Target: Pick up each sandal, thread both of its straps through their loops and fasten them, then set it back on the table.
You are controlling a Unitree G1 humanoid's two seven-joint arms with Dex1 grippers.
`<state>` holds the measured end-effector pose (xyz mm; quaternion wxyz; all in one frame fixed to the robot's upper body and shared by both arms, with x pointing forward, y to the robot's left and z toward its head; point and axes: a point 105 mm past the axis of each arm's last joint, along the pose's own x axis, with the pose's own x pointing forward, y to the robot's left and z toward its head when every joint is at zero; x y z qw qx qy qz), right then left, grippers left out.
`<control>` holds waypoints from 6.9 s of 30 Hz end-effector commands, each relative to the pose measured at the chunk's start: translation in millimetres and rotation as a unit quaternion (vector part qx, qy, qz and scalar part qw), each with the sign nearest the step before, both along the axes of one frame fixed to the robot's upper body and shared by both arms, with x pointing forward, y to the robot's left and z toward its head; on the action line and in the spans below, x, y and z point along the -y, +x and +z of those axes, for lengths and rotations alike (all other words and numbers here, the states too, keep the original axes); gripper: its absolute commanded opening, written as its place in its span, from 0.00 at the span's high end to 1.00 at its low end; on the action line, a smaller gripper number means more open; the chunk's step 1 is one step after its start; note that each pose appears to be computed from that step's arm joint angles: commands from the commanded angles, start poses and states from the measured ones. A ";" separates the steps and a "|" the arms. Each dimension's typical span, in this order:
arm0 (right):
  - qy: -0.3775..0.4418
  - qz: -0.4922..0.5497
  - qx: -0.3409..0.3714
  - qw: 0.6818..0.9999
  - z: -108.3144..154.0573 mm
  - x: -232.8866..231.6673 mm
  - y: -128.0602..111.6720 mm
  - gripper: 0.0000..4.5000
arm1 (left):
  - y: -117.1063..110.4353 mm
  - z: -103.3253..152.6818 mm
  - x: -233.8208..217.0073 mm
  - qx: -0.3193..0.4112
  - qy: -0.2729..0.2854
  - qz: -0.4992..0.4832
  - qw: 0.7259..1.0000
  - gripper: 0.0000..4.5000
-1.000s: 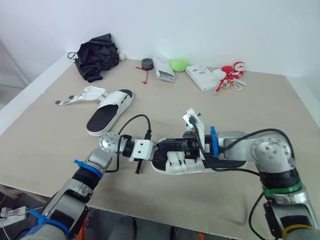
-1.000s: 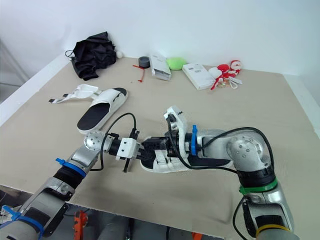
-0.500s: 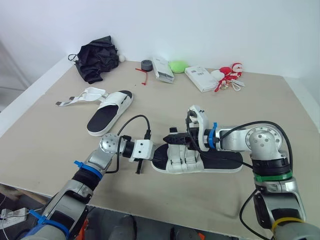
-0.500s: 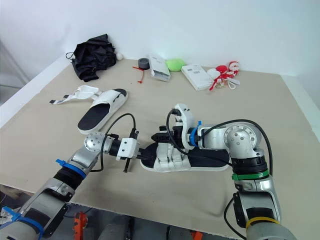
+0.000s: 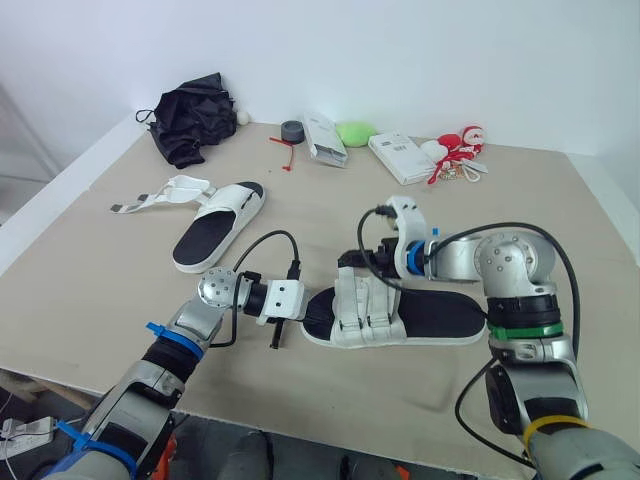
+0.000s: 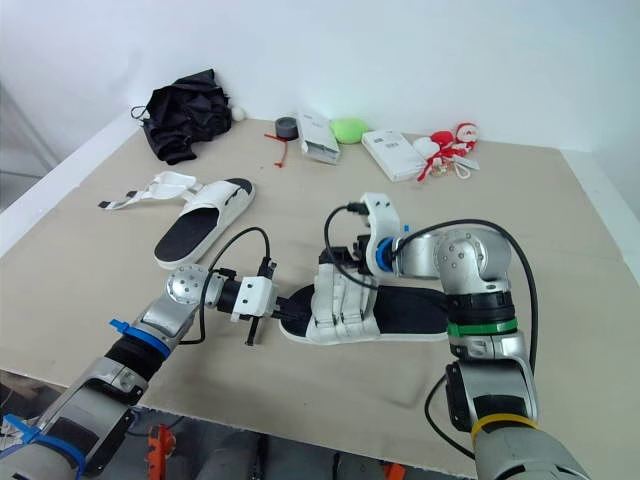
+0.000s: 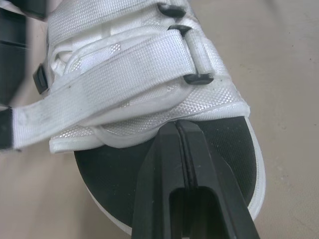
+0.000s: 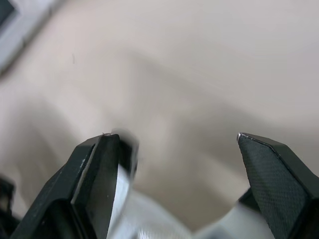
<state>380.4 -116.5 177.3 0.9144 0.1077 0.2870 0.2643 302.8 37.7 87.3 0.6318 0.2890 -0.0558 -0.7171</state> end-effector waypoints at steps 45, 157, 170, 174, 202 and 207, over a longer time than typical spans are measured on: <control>0.001 0.335 0.088 0.938 -43.8 31.7 -127.8 0.38 | -37.1 89.7 -82.6 -0.102 -0.159 0.112 0.976 1.00; 0.066 0.117 0.372 0.919 26.0 -41.4 -75.3 0.04 | 172.2 85.9 -131.5 -0.155 -0.252 0.620 0.727 0.99; 0.056 0.123 0.367 0.920 27.0 -22.0 -77.8 0.04 | 103.0 84.6 -52.9 -0.142 -0.136 0.310 0.930 0.99; 0.035 0.123 0.358 0.925 24.0 -4.1 -79.5 0.04 | 53.0 68.3 -49.1 -0.139 -0.055 0.175 0.973 0.99; -0.022 0.350 0.194 0.916 -32.4 14.7 -86.4 0.96 | -3.2 27.9 -33.8 -0.137 -0.043 0.014 0.989 1.00; -0.050 0.361 0.171 0.915 -46.5 13.0 -72.8 0.96 | 7.7 28.7 -27.1 -0.124 -0.047 0.016 0.991 1.00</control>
